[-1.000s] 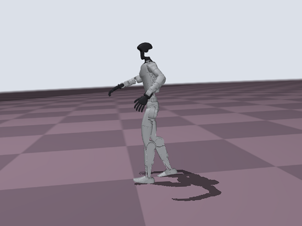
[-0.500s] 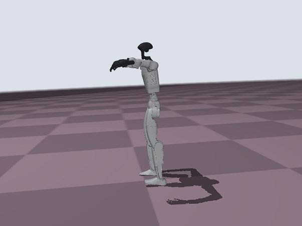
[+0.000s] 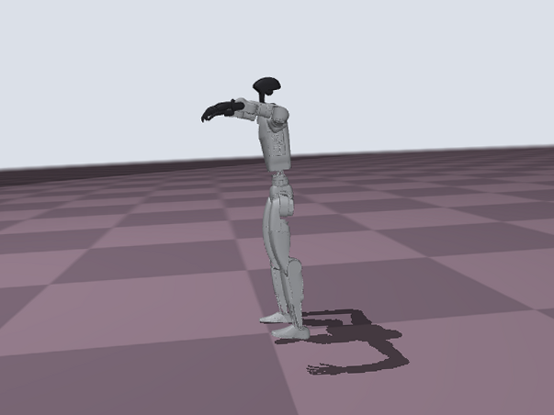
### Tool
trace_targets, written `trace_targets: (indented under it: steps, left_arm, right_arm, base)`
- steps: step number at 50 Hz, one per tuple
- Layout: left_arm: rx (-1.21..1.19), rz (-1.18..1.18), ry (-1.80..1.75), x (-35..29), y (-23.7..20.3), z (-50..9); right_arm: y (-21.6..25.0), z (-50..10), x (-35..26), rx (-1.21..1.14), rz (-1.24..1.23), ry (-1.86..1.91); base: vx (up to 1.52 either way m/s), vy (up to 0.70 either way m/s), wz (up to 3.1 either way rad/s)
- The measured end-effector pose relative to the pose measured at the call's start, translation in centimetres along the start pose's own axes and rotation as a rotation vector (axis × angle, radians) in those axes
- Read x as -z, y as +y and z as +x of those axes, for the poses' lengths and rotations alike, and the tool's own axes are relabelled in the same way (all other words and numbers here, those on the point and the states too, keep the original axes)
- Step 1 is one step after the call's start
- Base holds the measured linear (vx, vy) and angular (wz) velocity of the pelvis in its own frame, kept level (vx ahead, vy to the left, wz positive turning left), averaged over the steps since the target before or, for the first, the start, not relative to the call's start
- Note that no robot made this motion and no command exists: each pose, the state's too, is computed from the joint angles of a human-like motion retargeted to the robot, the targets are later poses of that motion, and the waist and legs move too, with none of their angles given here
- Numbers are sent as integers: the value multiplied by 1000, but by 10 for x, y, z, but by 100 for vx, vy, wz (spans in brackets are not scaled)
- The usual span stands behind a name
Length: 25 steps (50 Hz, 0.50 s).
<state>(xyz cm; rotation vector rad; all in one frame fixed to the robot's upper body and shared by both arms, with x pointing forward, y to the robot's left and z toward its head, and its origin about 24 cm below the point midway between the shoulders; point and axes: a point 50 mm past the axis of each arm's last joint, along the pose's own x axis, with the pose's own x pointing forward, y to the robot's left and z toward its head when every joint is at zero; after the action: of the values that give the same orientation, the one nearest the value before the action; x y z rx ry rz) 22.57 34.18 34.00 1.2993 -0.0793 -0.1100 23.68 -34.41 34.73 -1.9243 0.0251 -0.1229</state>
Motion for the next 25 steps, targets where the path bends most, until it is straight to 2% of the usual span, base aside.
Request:
trace_targets:
  steps: [25]
  left_arm:
    - [-51,7,26,4,10,-11]
  right_arm:
    - [-17,-3,4,56,-29,20]
  base:
    - [1,1,0]
